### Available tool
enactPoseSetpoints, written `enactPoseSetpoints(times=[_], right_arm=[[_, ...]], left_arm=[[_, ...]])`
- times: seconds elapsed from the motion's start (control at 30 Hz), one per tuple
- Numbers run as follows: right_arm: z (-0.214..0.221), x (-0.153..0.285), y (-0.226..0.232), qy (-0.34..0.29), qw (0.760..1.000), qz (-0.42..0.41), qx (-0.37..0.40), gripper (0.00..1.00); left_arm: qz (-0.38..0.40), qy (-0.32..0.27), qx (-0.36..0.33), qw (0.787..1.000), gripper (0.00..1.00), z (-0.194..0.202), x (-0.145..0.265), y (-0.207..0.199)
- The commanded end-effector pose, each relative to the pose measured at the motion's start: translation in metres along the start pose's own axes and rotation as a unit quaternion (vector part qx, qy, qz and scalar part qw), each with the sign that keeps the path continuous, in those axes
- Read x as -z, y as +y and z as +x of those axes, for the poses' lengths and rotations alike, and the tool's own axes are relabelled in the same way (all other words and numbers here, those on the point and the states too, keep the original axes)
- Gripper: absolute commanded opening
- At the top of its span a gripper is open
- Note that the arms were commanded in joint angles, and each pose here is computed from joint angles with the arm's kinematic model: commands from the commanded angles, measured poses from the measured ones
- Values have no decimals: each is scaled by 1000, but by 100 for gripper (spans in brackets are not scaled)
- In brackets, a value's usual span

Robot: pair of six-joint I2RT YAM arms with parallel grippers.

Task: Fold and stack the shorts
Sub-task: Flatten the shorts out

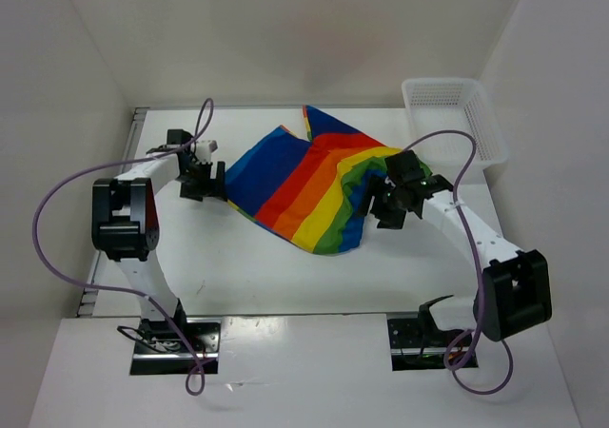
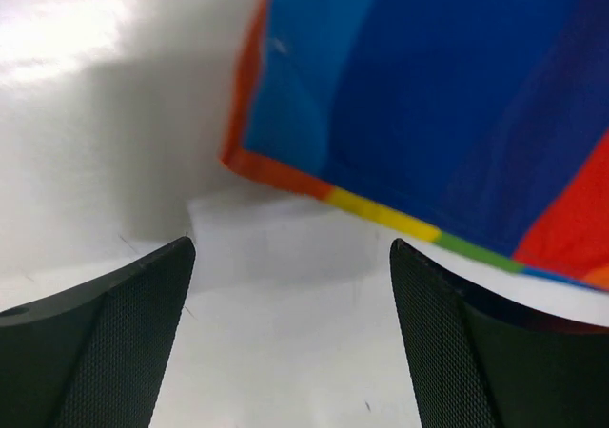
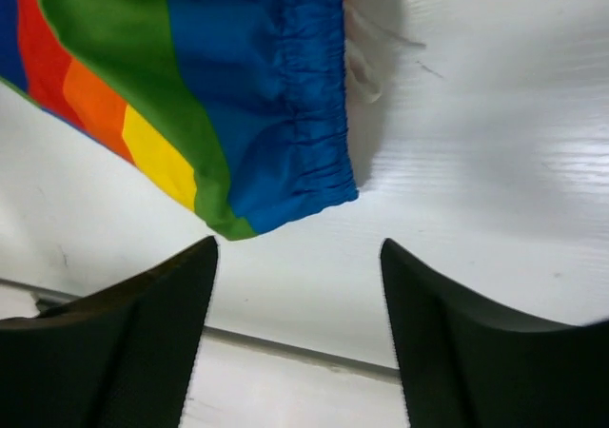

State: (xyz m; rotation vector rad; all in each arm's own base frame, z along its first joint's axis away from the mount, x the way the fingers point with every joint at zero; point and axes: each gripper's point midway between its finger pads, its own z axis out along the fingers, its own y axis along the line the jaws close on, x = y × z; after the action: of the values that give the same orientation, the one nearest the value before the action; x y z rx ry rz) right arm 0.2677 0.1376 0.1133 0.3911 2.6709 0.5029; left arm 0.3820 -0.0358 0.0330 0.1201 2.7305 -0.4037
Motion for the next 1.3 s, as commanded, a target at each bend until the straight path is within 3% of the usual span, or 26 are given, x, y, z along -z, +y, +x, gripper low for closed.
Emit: enactPoseSetpoints(times=[0.0,0.13,0.27,0.4,0.43,0.5,0.63,0.73,0.9,1.27], right_arm=[[2,10,17,-6,999,-35,-7,76],[13,6,16,7,999,-37,-32,79],[24,0,20,19,996,-63,-59,84],[42,-16,17,37,993,-78,-79,84],[43,-18,16,36,993,-79,-83,84],[45,-22,14,39,992,-77,-88,81],[43,-40,7,32,994,-60,-90,71],[45,-52,10,32,994,-60,-86,70],[52,-75,4,41,994,-30,-93,59],[59,-96,-10,55,991,8,-126,68]], left_arm=[[-7,-52,-15,998,90,-41,-2,9],[2,-59,-13,998,83,-52,-23,16],[51,-72,-20,996,65,-65,-38,5],[68,-71,-20,995,25,-67,-38,0],[69,-64,-17,995,10,-64,-38,-1],[67,-59,-11,996,1,-61,-37,3],[67,-67,-14,995,0,-65,-27,0],[71,-72,-16,995,0,-66,-22,-3],[73,-74,-13,994,0,-65,-15,-3],[81,-91,-12,992,0,-71,2,-4]])
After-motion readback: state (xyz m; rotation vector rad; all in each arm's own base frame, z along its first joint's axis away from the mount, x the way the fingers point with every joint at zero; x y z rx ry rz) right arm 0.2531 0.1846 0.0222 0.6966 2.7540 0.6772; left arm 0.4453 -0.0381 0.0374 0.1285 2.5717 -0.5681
